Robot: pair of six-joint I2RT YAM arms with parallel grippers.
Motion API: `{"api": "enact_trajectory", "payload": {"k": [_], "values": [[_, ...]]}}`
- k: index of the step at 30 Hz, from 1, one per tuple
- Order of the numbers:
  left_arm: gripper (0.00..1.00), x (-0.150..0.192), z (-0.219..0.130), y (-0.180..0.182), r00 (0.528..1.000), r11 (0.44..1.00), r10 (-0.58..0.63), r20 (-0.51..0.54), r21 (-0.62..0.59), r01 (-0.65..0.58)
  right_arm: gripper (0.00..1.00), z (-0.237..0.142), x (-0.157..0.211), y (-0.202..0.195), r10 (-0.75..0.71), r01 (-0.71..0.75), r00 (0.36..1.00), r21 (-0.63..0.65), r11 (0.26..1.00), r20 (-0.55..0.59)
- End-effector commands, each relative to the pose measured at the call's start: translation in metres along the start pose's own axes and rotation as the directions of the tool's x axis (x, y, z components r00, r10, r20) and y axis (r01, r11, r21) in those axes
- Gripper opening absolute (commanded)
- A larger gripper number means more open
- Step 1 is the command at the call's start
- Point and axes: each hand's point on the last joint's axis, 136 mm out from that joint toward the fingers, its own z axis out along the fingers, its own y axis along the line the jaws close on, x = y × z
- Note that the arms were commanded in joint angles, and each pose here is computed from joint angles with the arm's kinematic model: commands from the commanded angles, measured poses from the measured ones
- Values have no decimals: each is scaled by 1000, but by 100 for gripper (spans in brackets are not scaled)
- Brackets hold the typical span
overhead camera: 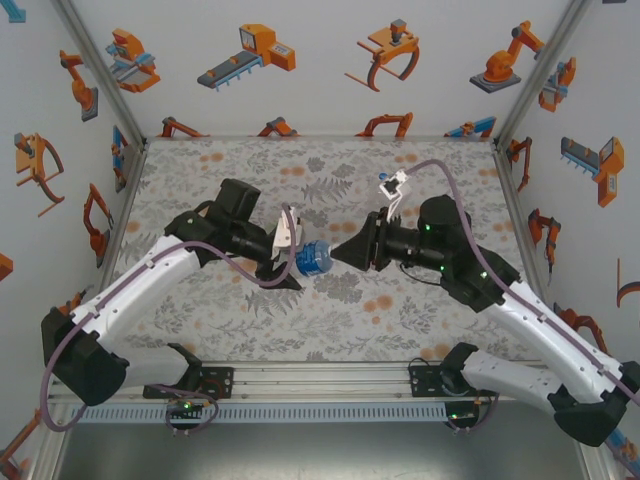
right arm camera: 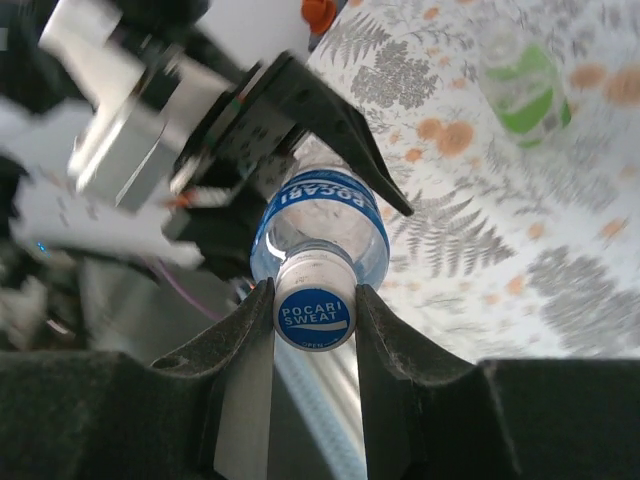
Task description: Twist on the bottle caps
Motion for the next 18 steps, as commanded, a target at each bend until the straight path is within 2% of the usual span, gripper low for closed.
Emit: {"api": "enact_trajectory", "payload": {"k": [1,3,5,9,10,12,14,16,18], "values": [[0,-14,-4,14,998,994,57,38,-95,-53,0,9,-12,-27,543,-553,826,36,832,153],[0,-13,-4,19,998,991,57,32,-126,-53,0,10,-10,-36,612,-628,770,46,777,182],[0,-13,-5,22,998,988,57,33,-146,-51,0,9,-17,-37,613,-634,761,45,772,213],[0,-15,-6,22,997,989,54,49,-141,-46,0,12,-27,-28,513,-533,835,58,844,199],[0,-15,-5,22,997,990,50,51,-137,-42,3,13,-26,-28,496,-515,847,67,854,191],[0,-15,-5,22,997,991,45,56,-130,-37,18,13,-30,-24,430,-448,883,63,892,189],[0,-17,-5,22,997,991,46,63,-127,-38,46,9,-39,-11,336,-346,921,21,938,198],[0,-18,-7,22,996,992,45,75,-125,-35,54,0,-50,6,202,-204,955,-10,979,217],[0,-24,-8,21,994,993,47,101,-114,-35,57,-13,-60,23,42,-34,966,-36,999,257]]}}
